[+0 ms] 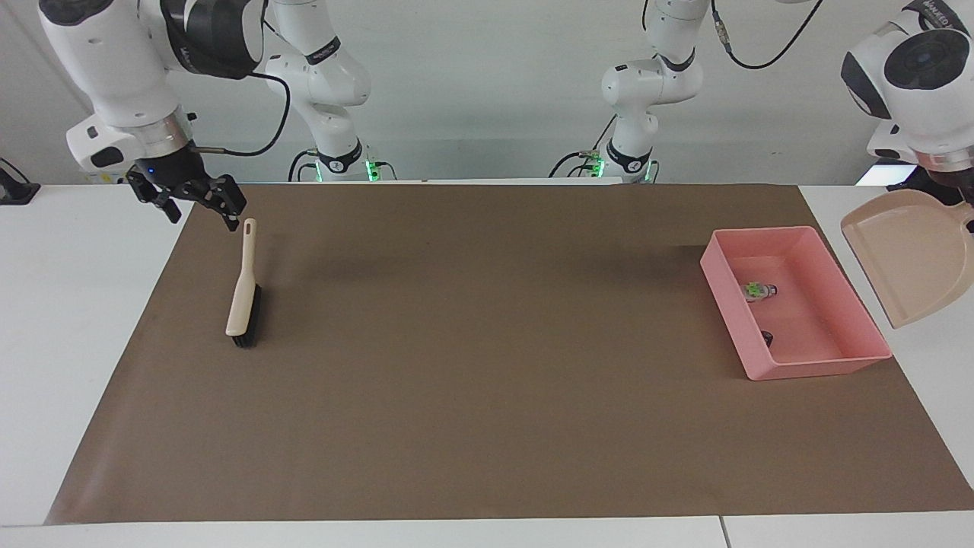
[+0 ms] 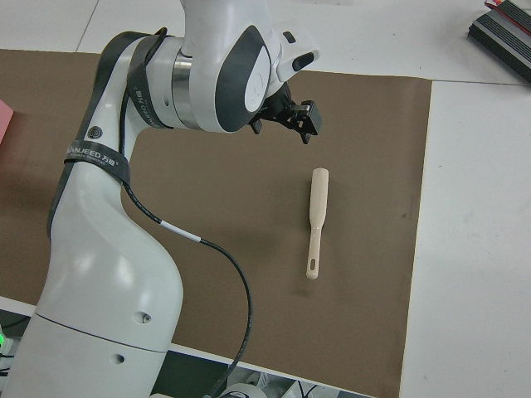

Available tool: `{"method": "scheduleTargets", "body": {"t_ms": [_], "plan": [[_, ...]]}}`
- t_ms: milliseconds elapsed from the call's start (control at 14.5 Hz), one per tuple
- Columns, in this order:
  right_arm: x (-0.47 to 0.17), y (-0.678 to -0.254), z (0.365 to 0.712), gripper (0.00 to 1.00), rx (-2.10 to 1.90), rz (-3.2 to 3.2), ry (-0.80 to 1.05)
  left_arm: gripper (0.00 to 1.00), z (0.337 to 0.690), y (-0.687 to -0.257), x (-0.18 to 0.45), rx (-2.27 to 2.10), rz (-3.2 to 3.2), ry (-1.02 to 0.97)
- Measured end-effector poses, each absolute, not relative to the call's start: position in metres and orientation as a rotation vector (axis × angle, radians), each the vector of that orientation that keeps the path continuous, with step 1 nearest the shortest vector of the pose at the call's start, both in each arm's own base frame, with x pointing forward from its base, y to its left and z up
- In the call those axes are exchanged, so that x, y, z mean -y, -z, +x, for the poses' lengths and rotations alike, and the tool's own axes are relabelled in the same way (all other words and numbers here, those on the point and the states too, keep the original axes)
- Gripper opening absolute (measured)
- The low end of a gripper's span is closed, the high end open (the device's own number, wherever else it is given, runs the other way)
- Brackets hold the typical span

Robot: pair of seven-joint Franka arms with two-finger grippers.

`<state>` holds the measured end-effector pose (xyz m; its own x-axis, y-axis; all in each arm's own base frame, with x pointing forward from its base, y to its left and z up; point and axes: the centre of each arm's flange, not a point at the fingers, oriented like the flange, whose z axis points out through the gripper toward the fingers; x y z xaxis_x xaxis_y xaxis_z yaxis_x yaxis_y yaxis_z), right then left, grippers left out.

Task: Clean e-waste and dump in bin
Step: 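Tip the dustpan over the pink bin with the left gripper, then lower the dustpan back onto the table with the left gripper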

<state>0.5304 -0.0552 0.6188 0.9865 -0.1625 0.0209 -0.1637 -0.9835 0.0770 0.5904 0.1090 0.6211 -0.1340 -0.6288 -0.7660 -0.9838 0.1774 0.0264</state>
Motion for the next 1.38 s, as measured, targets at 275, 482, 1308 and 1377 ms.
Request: {"method": "scheduleTargets", "body": {"t_ms": [275, 482, 1308, 1377], "plan": [[0.057, -0.639, 0.527, 1.0, 0.257, 3.067, -0.002, 0.33, 0.591, -0.613, -0.089, -1.93, -1.631, -0.584], [0.058, -0.634, 0.528, 1.0, 0.257, 3.071, 0.062, 0.33, 0.589, -0.6, -0.077, -2.033, -1.82, -0.368], [0.017, -0.633, 0.528, 1.0, 0.187, 3.071, 0.086, 0.33, 0.538, -0.457, 0.157, -2.322, -2.029, -0.006], [0.016, -0.633, 0.528, 1.0, 0.184, 3.071, 0.084, 0.33, 0.534, -0.442, 0.165, -2.318, -2.041, 0.001]]}}
